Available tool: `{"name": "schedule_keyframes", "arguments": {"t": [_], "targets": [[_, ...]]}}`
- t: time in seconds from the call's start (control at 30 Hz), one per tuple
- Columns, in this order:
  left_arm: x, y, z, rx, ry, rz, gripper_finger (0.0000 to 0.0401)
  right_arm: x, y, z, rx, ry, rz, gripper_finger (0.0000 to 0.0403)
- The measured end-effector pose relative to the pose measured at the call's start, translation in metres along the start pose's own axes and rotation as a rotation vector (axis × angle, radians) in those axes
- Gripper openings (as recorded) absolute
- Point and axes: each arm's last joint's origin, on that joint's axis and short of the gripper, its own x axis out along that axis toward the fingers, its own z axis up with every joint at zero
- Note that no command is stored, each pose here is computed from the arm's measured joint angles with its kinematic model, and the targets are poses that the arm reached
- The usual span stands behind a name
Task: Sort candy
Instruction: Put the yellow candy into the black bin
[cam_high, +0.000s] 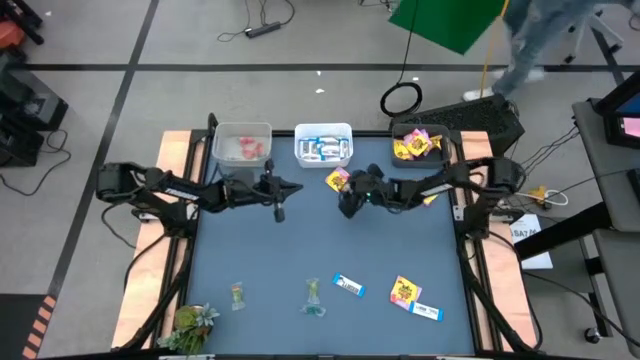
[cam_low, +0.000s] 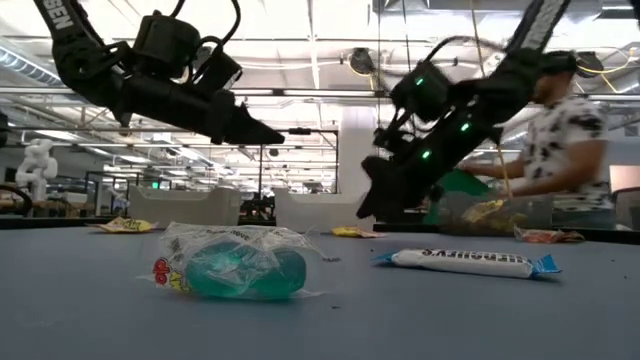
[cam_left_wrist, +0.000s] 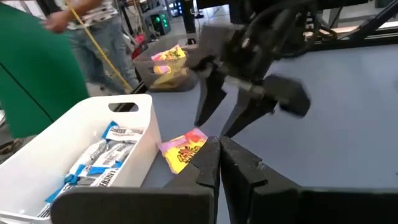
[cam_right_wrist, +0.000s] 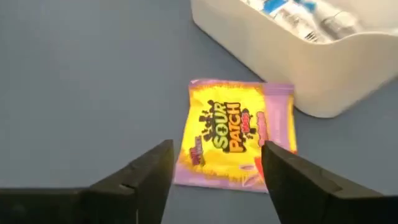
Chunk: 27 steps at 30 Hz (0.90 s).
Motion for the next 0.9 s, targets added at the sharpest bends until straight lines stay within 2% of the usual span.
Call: {"name": "schedule_keyframes", "arguments": {"t": [0.23, 0.43, 0.7, 0.9], "targets": [[0.0, -0.001, -0.001, 0.001, 0.012, -0.004, 0.0019, 0.038, -0.008, -0.002, -0.02, 0.058, -0.037, 0.0224], [0.0, -0.002, -0.002, 0.002, 0.019, -0.01, 0.0019, 0.044, -0.011, 0.002, -0.003, 0.108, -0.062, 0.0163], [0.0, -0.002, -0.002, 0.003, 0.019, -0.012, 0.0019, 0.034, -0.011, 0.009, -0.038, 0.12, -0.036, 0.0014], [0.0, -0.002, -0.002, 0.003, 0.019, -0.012, 0.0019, -0.002, -0.008, 0.037, -0.059, 0.07, -0.016, 0.0017]]}}
